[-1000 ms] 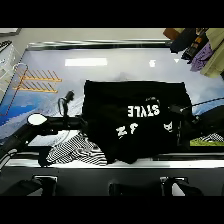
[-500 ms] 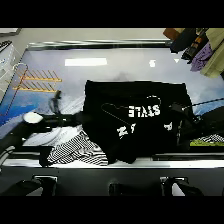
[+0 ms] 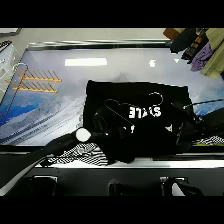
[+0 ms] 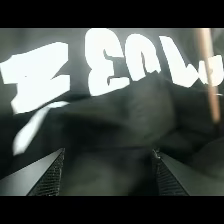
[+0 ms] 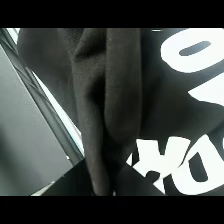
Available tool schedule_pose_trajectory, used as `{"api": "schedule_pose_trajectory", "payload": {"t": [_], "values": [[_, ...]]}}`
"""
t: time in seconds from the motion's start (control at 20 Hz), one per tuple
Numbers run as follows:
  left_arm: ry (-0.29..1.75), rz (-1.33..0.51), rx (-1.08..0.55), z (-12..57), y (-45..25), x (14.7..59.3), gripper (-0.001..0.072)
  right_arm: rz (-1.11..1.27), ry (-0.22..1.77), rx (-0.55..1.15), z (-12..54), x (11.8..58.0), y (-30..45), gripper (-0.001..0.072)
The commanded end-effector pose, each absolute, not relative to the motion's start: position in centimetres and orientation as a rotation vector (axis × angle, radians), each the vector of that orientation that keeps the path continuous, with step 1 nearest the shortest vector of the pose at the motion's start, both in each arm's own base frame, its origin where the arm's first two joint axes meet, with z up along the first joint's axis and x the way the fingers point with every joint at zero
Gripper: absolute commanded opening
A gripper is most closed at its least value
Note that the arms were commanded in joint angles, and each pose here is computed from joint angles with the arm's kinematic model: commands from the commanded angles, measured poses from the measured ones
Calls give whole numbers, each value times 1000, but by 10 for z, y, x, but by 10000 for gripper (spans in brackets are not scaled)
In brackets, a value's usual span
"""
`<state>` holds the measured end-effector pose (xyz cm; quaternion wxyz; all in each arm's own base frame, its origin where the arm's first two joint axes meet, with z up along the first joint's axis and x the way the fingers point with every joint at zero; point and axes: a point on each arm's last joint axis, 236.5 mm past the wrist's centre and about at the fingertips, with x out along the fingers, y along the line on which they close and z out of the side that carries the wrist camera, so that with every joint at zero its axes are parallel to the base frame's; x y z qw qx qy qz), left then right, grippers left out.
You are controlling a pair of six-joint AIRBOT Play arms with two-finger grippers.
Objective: Fold the clothes and pants, and hang the long-sleeved shirts on hangers.
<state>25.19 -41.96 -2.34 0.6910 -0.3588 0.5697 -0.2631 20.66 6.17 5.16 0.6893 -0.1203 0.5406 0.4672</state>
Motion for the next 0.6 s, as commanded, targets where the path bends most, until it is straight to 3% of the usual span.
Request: {"api": "schedule_pose_trajectory", "payload": {"t": [0.0,0.4,0.55], "values": [[1255,-612,-827,-16,-456,258,625,1033,1246,-233,53,200,62,34],[1378,-618,-778,-46,-466,236,624,1013,1236,-236,53,204,61,34],[1423,-562,-839,-59,-470,235,624,1015,1237,-235,53,204,62,35]]}}
